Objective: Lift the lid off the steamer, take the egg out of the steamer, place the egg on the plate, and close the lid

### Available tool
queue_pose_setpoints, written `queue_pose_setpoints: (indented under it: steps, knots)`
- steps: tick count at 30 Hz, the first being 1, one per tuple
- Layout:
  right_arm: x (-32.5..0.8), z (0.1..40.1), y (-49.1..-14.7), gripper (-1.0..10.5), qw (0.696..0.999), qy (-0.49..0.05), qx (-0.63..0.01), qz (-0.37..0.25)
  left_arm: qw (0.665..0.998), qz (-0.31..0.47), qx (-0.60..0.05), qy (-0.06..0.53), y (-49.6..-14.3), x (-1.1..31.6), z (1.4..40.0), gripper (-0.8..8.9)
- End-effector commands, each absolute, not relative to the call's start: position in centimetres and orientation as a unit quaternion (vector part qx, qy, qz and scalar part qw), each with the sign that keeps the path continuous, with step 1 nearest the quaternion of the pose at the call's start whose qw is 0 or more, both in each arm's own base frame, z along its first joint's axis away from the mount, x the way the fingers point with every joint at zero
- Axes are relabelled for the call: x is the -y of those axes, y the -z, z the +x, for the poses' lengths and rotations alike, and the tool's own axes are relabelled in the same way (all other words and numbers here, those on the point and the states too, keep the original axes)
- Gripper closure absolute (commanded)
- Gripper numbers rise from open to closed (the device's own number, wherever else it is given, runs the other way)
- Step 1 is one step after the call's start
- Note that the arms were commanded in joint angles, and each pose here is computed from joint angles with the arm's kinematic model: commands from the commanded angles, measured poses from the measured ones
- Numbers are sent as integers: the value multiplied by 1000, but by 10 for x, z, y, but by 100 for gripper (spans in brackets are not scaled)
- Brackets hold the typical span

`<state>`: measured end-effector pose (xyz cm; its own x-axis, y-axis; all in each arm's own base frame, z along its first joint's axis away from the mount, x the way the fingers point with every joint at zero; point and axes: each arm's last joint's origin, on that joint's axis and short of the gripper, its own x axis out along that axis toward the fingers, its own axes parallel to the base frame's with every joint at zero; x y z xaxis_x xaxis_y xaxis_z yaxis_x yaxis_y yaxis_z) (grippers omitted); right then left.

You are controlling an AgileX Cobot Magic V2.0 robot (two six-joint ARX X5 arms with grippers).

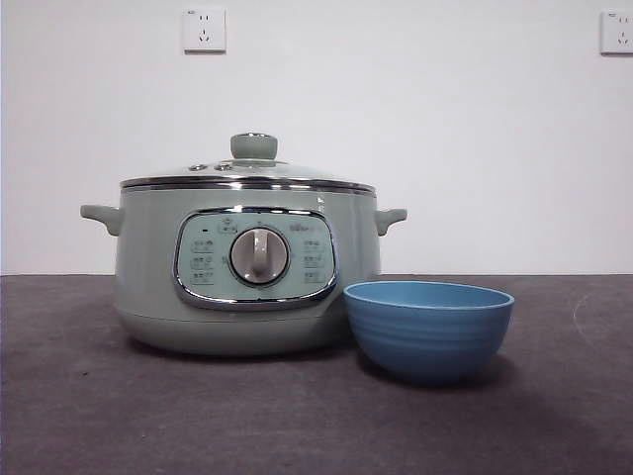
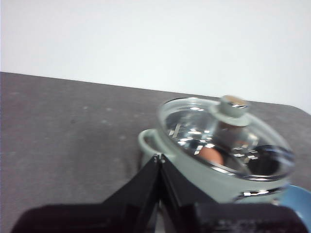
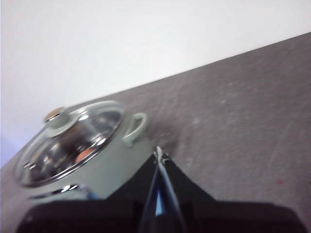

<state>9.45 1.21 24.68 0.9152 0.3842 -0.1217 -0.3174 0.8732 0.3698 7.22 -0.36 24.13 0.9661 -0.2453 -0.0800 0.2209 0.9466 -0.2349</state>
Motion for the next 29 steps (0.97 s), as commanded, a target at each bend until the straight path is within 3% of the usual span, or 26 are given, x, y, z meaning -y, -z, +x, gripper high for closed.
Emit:
queue_pose_setpoints:
  steps: [1, 15, 21, 27, 29]
  knots:
    - [-14, 98, -266, 958, 959, -215, -119, 142, 981, -112, -62, 143, -260, 5, 68, 822]
    - [-25, 108, -356, 958, 894, -358, -269, 10, 942, -82, -175, 275, -323, 13, 64, 822]
    - [-28, 107, -361, 958, 872, -374, -316, 14, 930, -80, -204, 296, -337, 14, 61, 822]
    - [-28, 107, -360, 935, 869, -374, -324, 16, 930, -82, -203, 294, -341, 14, 60, 808]
    - [-28, 107, -360, 874, 869, -374, -323, 16, 930, -83, -204, 293, -341, 14, 60, 727]
